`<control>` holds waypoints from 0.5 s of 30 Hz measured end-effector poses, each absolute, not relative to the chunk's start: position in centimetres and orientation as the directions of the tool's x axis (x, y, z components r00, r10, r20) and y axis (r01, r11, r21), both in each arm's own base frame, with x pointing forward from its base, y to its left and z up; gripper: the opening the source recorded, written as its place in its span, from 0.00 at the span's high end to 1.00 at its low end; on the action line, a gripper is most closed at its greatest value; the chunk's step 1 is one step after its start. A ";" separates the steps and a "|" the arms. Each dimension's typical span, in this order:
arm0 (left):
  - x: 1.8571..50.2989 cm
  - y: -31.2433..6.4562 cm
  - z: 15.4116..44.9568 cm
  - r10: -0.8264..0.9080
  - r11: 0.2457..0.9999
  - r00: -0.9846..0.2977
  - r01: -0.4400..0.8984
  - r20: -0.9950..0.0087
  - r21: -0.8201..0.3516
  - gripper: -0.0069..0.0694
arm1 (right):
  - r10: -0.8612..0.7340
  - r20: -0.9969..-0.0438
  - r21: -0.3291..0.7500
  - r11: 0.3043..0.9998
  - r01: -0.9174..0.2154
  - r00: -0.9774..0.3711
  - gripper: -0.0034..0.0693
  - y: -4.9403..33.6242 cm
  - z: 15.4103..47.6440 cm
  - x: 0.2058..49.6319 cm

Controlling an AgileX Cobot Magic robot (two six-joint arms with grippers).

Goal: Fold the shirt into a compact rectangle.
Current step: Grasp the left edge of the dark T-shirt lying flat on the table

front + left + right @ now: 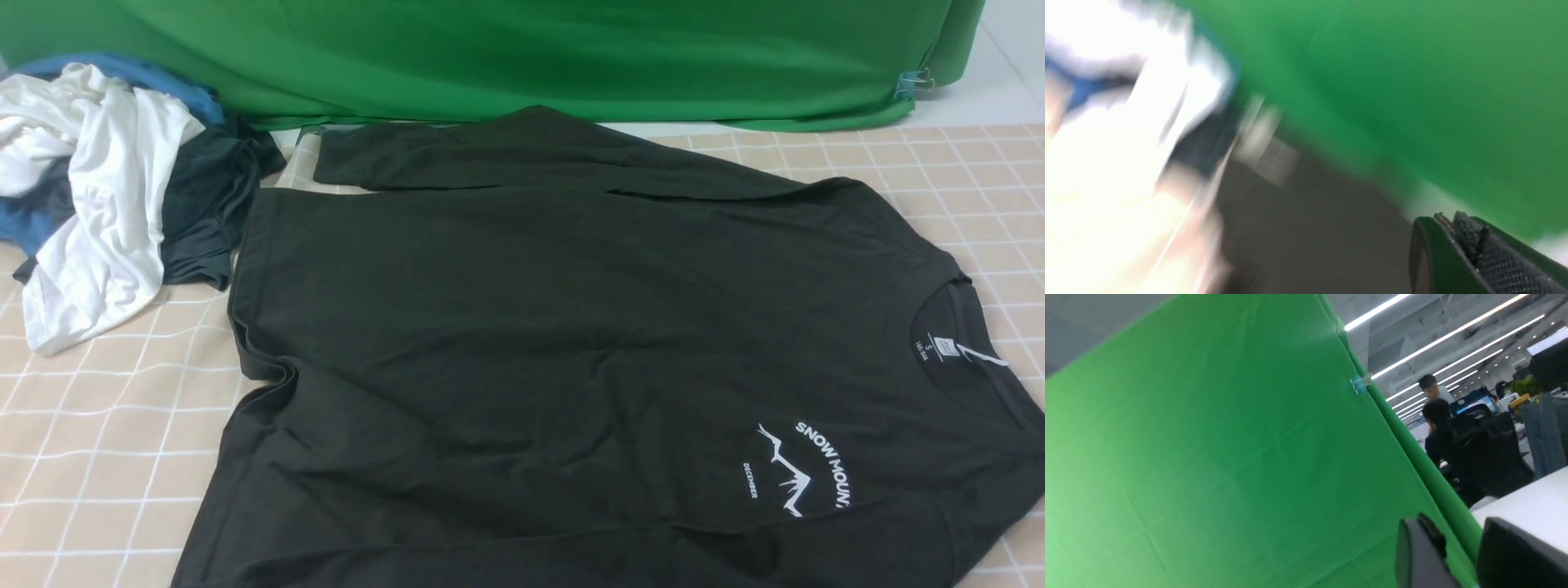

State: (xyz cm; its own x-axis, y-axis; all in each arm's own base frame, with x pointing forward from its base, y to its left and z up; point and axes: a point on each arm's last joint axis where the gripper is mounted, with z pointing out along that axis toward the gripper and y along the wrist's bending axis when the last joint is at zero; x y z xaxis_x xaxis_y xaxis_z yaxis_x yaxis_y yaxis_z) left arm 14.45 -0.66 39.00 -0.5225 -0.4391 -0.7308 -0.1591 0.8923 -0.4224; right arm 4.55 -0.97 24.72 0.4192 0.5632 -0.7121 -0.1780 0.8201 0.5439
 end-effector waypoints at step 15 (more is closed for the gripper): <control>15.5 -4.0 24.4 -0.128 0.977 -0.985 -0.105 -0.114 -0.187 0.91 | -0.012 -0.860 0.146 0.952 -0.268 -0.510 0.91 3.5 35.8 12.5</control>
State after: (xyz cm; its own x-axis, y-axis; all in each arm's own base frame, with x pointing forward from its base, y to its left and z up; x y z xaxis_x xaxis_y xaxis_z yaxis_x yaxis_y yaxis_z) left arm 15.53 -4.01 24.35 -0.9851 -0.1281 -0.1143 -0.1054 0.9767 -0.1869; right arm 12.46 3.48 35.83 -0.5101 -0.0118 -0.8601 -0.2684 0.9521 0.1462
